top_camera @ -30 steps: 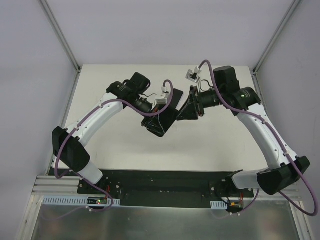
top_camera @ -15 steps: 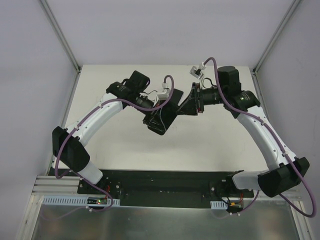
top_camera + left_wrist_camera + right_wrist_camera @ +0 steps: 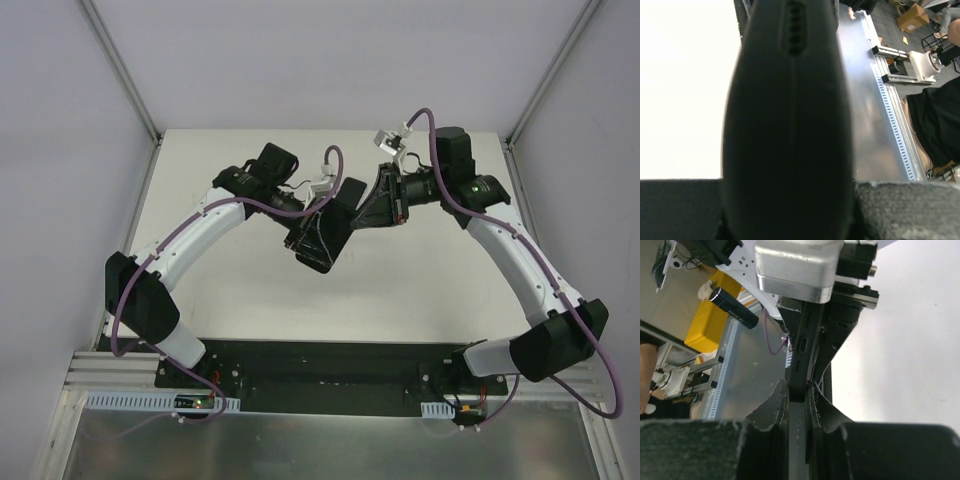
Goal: Take the phone out of the phone case
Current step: Remove the phone case from the phone.
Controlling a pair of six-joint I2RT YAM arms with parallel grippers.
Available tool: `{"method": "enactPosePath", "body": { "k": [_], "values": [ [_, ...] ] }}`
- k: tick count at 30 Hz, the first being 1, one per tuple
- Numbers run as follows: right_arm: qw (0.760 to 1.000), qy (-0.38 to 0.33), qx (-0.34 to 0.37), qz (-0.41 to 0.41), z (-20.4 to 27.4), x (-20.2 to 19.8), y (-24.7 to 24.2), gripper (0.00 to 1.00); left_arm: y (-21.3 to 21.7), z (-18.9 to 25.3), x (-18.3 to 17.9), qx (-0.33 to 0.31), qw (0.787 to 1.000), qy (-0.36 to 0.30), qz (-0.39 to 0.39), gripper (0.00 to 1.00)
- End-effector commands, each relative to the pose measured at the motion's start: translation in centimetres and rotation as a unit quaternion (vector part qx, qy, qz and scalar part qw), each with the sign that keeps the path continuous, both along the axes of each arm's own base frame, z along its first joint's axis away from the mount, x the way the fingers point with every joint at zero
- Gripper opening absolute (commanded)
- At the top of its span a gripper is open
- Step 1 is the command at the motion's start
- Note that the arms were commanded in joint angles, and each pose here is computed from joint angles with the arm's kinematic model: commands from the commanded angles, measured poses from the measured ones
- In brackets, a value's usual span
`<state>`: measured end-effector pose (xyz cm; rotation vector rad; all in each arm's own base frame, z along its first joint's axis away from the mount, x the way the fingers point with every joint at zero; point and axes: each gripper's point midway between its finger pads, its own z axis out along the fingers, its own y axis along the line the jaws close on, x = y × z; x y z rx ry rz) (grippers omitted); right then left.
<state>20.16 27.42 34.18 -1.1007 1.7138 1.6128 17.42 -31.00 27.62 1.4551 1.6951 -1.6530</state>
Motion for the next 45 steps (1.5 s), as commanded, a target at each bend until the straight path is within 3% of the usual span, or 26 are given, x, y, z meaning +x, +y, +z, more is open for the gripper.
{"method": "enactPosePath", "body": {
  "k": [1, 14, 26, 30, 34, 36, 39, 40, 44, 45],
  "values": [
    [0.986, 0.000, 0.062, 0.153, 4.0, -5.7, -0.1, 0.00, -0.6, 3.2, -0.5, -0.118, 0.989, -0.067, -0.063, 0.00],
    [0.963, 0.004, 0.094, 0.252, 7.1, -10.8, 1.3, 0.00, -2.0, 3.8, -1.4, -0.128, 0.986, -0.041, -0.095, 0.00],
    [0.962, -0.018, 0.073, 0.263, 7.1, -11.2, 2.6, 0.01, -2.5, 4.7, -1.8, -0.139, 0.983, -0.027, -0.113, 0.00],
    [0.984, -0.042, -0.009, 0.174, 4.8, -7.7, 4.4, 0.41, -2.3, 4.2, -0.4, -0.096, 0.992, -0.050, -0.065, 0.00],
    [0.993, -0.026, -0.055, 0.101, 2.5, -5.1, 5.4, 0.45, -2.1, 3.8, 1.0, -0.062, 0.995, -0.075, -0.023, 0.00],
    [0.995, -0.019, -0.067, 0.073, 1.9, -4.0, 5.9, 0.40, -2.2, 3.8, 1.2, -0.054, 0.996, -0.076, -0.015, 0.00],
    [0.996, -0.024, -0.081, 0.036, 1.1, -2.3, 6.4, 0.06, -2.1, 3.0, 1.7, -0.035, 0.996, -0.086, 0.003, 0.00],
    [0.996, -0.025, -0.084, 0.027, 1.0, -1.9, 6.3, 0.00, -2.0, 2.7, 1.8, -0.028, 0.996, -0.088, 0.010, 0.00],
    [0.995, -0.031, -0.091, -0.005, 0.6, -0.5, 5.3, 0.00, -1.0, 2.0, 2.3, -0.014, 0.995, -0.095, 0.036, 0.02],
    [0.995, -0.033, -0.092, -0.016, 0.5, 0.0, 4.8, 0.00, -0.7, 1.8, 2.6, -0.012, 0.994, -0.095, 0.045, 0.13]
  ]
}}
